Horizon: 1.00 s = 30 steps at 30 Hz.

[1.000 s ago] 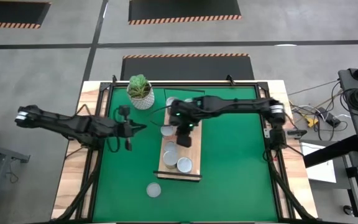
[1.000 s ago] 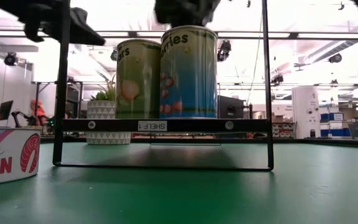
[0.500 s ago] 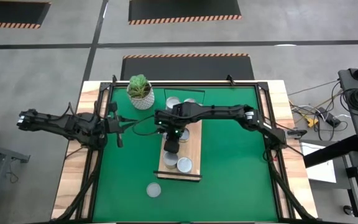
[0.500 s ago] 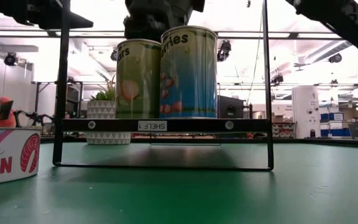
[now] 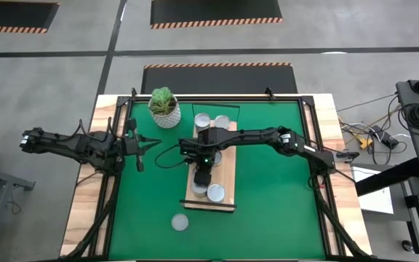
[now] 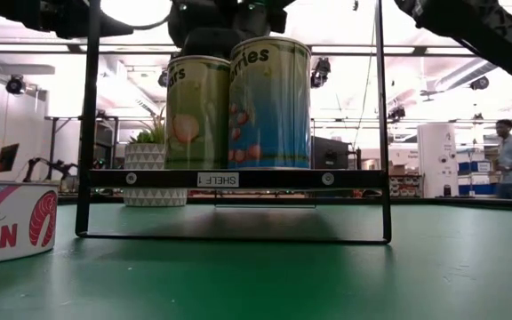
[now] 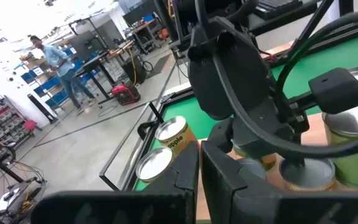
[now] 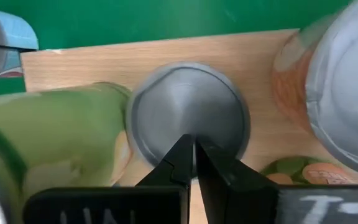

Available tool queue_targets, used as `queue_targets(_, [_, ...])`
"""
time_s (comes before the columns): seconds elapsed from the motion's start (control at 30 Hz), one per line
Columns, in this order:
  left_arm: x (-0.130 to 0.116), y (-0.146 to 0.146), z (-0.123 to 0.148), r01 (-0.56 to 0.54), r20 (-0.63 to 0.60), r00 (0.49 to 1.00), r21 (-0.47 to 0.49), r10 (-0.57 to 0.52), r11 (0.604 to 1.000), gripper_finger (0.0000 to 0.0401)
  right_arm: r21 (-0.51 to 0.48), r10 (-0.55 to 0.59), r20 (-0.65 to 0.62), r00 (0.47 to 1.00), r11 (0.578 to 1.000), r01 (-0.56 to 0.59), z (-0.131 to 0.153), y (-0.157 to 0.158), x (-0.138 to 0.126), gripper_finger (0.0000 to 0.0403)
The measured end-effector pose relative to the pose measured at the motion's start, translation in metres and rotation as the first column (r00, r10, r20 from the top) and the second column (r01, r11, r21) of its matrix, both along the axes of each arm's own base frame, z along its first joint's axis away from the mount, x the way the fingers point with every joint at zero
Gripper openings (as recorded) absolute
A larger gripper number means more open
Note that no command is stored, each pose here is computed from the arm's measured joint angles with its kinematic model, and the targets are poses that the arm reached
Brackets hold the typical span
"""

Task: Pick and place cans onto a shelf
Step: Adjust the canned goods on the shelf

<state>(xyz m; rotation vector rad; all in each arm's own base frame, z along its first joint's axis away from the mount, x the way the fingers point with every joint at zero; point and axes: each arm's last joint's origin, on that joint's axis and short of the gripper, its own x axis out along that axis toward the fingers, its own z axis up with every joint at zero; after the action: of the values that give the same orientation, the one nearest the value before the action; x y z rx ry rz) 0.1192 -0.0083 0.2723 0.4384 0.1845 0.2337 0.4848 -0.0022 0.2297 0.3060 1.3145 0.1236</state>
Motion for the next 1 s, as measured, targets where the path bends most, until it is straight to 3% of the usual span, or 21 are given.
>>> queue_targets(0.6, [0.000,0.000,0.001,0.001,0.008,1.000,0.005,-0.001,1.000,0.0000,-0.023,0.058,0.100,0.993,0.998,-0.056,-0.001,0.000,0.010,0.0011])
queue_targets(1.0, [0.003,0.000,0.000,0.001,-0.005,1.000,0.003,-0.001,1.000,0.0000,-0.038,0.098,0.194,0.976,0.995,-0.092,0.059,0.013,-0.015,0.0011])
